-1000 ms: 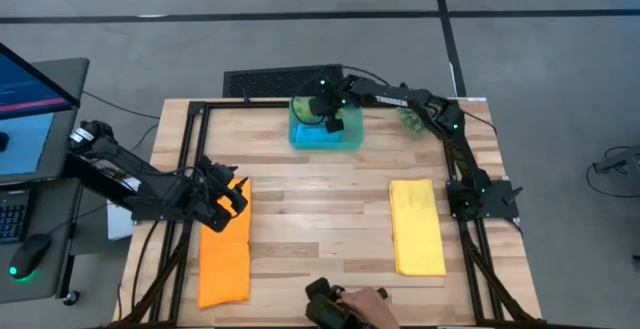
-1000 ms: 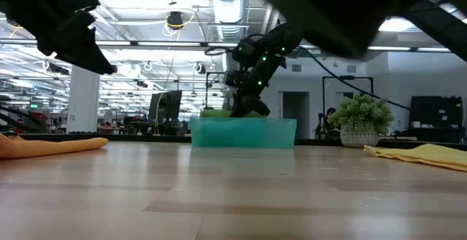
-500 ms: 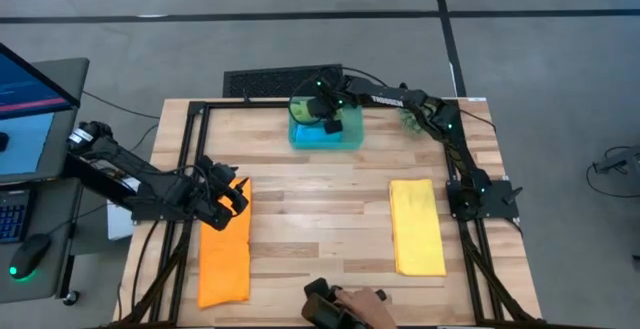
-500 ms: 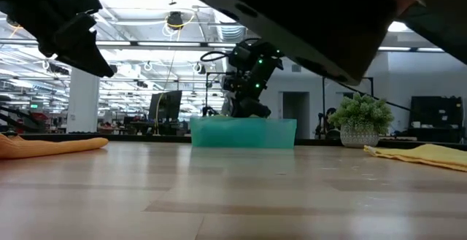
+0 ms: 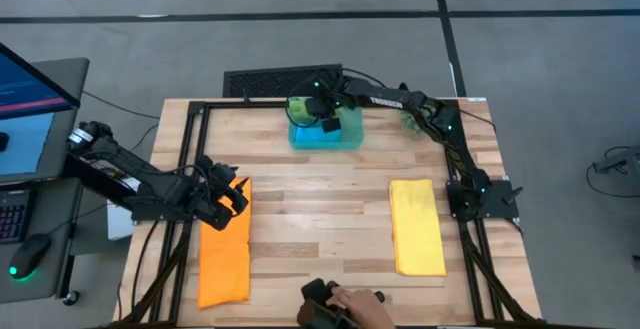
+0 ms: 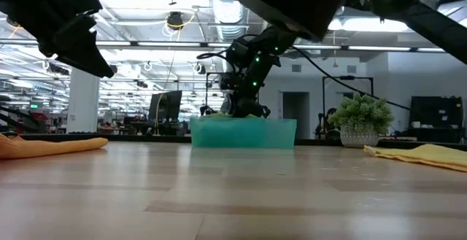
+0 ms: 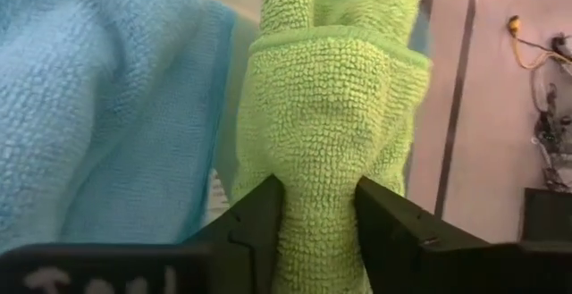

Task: Roll microfiber towels into tight, uniform cylinder then place into a basket
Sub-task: Put the rolled green towel into the green bin, then roll the orange towel

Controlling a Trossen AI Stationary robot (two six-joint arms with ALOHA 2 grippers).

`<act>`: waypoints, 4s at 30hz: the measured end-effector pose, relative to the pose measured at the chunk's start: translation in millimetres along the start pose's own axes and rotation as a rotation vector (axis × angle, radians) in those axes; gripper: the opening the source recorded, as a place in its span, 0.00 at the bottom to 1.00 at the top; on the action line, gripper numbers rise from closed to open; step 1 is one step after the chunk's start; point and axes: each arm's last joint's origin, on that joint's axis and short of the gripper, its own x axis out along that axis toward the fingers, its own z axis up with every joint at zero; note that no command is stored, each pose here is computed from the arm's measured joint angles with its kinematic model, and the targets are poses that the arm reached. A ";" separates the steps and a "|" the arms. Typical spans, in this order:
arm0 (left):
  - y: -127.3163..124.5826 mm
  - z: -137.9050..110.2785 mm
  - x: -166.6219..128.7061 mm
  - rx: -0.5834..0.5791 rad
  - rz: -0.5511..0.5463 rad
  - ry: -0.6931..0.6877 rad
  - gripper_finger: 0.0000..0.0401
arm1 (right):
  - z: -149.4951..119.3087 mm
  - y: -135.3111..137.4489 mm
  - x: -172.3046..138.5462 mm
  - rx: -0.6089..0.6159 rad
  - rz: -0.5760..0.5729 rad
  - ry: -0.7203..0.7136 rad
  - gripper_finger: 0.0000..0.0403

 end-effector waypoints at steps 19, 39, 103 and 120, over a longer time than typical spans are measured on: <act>-0.6 -1.3 0.0 0.001 -0.024 0.044 0.51 | 31.2 -6.1 -35.0 0.033 0.063 0.014 0.36; -5.1 -2.0 -0.6 -0.068 -0.088 0.111 0.51 | 49.7 54.6 -173.2 0.350 0.442 0.253 0.10; -114.2 -25.0 67.9 -0.330 -0.360 0.141 0.51 | 112.1 348.9 -214.0 0.598 0.103 -0.034 0.07; -96.2 -25.2 -16.6 -0.157 -0.475 0.465 0.51 | 115.9 351.4 -216.1 0.629 0.117 -0.069 0.07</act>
